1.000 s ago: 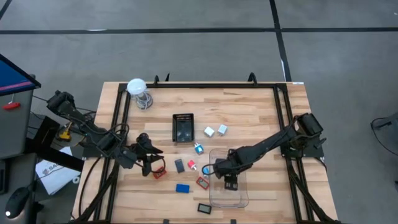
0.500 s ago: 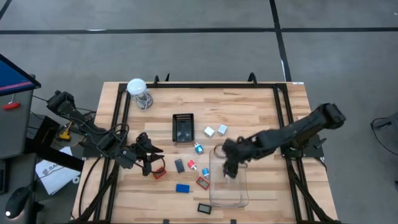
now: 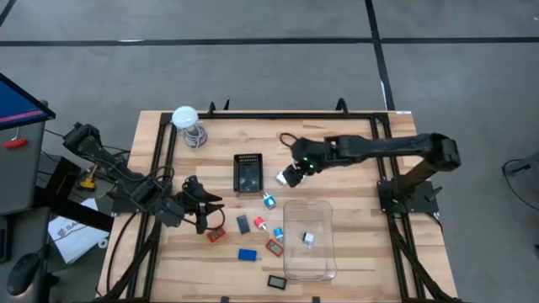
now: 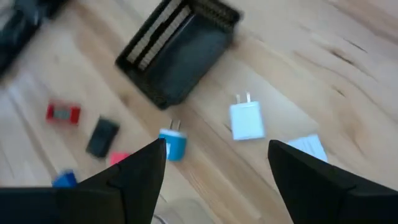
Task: Pick & Place Office items
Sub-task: Put the left white charger adapter into the transparent bin
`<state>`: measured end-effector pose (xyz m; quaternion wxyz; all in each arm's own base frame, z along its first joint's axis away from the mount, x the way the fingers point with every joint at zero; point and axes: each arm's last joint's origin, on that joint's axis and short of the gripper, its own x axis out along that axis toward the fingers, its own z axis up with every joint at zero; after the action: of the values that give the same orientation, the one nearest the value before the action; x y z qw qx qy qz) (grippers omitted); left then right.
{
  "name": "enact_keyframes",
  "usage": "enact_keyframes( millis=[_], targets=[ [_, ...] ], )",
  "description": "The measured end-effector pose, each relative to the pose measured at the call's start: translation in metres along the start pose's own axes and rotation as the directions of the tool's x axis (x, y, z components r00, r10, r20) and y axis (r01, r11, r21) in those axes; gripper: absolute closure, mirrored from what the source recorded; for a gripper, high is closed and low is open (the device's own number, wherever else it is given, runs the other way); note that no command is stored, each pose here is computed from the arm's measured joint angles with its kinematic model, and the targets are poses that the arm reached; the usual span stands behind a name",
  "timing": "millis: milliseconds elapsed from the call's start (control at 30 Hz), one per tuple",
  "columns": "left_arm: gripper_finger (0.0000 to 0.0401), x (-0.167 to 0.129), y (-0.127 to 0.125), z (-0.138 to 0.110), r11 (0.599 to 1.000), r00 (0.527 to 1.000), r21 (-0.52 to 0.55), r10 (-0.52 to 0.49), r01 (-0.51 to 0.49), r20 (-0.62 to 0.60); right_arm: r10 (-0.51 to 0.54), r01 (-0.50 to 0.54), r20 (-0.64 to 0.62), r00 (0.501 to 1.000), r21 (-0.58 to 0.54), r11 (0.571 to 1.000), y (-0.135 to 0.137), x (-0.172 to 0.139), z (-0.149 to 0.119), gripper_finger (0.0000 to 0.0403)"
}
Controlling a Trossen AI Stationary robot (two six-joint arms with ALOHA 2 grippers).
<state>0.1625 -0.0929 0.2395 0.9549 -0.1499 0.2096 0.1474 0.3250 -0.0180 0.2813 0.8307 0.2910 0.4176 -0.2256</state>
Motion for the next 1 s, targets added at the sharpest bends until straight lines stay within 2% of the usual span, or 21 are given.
enact_keyframes(
  millis=[133, 300, 467, 733, 1000],
  targets=[
    [0.0290, 0.000, 0.001, 0.002, 1.000, 1.000, -0.012, 0.018, -0.018, 0.025, 0.009, -0.016, -0.040, 0.999, -0.190, 0.982, 0.013, 0.007, 0.011, 0.0130],
    [0.0286, 0.000, 0.004, 0.005, 0.999, 0.998, -0.020, 0.038, -0.037, 0.041, -0.074, 0.024, -0.140, 0.987, -0.334, 0.942, 0.020, 0.028, 0.013, 0.0129],
    [0.0285, 0.002, 0.006, 0.006, 0.998, 0.997, -0.027, 0.059, -0.058, 0.049, -0.136, 0.066, -0.197, 0.971, -0.329, 0.942, 0.018, 0.053, 0.017, 0.0129],
    [0.0285, 0.005, 0.008, 0.010, 0.997, 0.995, -0.021, 0.075, -0.074, 0.061, -0.218, 0.165, -0.260, 0.941, -0.210, 0.964, -0.011, 0.101, 0.027, 0.0127],
    [0.0285, 0.005, 0.007, 0.011, 0.998, 0.995, -0.017, 0.066, -0.065, 0.073, -0.225, 0.179, -0.268, 0.937, -0.183, 0.967, -0.012, 0.115, 0.025, 0.0127]
  ],
)
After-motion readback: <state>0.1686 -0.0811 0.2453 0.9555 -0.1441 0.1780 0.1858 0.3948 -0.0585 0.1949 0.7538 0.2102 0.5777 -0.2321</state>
